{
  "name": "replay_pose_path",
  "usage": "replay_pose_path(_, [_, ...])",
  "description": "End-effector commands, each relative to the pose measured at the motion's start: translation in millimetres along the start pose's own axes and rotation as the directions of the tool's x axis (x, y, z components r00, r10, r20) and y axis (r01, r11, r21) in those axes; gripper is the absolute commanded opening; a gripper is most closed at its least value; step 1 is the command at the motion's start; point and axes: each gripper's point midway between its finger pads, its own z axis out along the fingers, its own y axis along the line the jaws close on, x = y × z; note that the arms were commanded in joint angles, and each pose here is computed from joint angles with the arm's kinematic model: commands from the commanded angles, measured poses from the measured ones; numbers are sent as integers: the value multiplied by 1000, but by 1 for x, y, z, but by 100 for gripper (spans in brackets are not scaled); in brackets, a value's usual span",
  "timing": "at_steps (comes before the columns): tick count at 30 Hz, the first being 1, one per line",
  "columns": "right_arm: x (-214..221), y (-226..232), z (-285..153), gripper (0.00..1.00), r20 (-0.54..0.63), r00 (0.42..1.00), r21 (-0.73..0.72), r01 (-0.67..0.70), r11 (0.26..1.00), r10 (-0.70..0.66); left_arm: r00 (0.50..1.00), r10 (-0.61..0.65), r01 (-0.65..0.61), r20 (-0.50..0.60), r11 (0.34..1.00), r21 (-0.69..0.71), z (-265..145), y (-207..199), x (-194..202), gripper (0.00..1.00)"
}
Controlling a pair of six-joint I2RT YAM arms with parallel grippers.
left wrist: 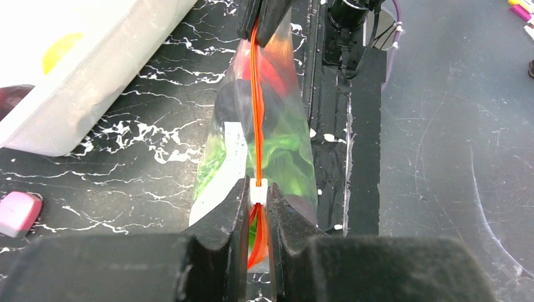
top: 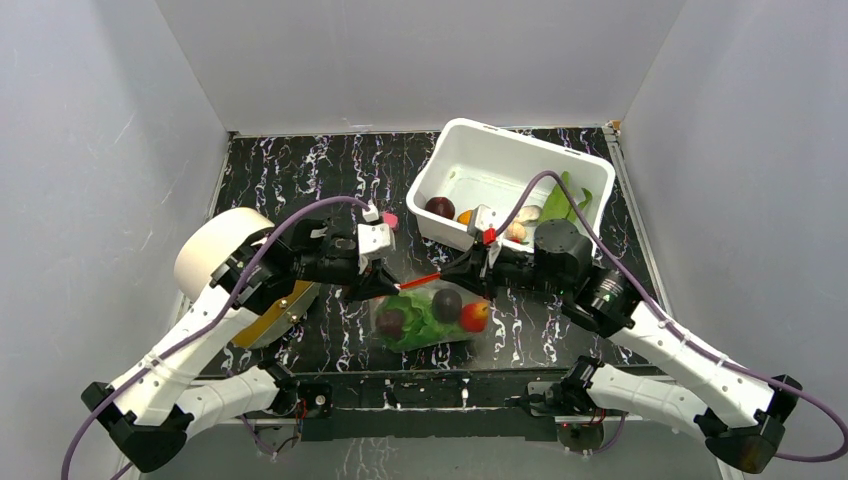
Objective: Place the food in the zip-top bag and seal the zipper
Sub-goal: Zip the zipper food storage bag at the center of the board.
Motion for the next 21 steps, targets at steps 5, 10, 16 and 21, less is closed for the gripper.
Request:
replay_pose_path(5, [-16,-34,-29,0,9,998,225,61,972,-65,995,25,-32,-95,996,-80,-28,-3,14,0])
replay_pose_path(10, [-25,-54,-53,0,38,996,381,62,922,-83,987,20,-37,-156,994,-106,-33,0,26,0])
replay_pose_path(16, [-27,-53,-56,0,19,994,374,91,923,-106,983,32,-53,-183,993,-107,-33,3,29,0])
replay_pose_path(21, [-22,-52,-49,0,4,996,359,79,930,-86,980,59,-78,-189,992,-98,-31,7,27,0])
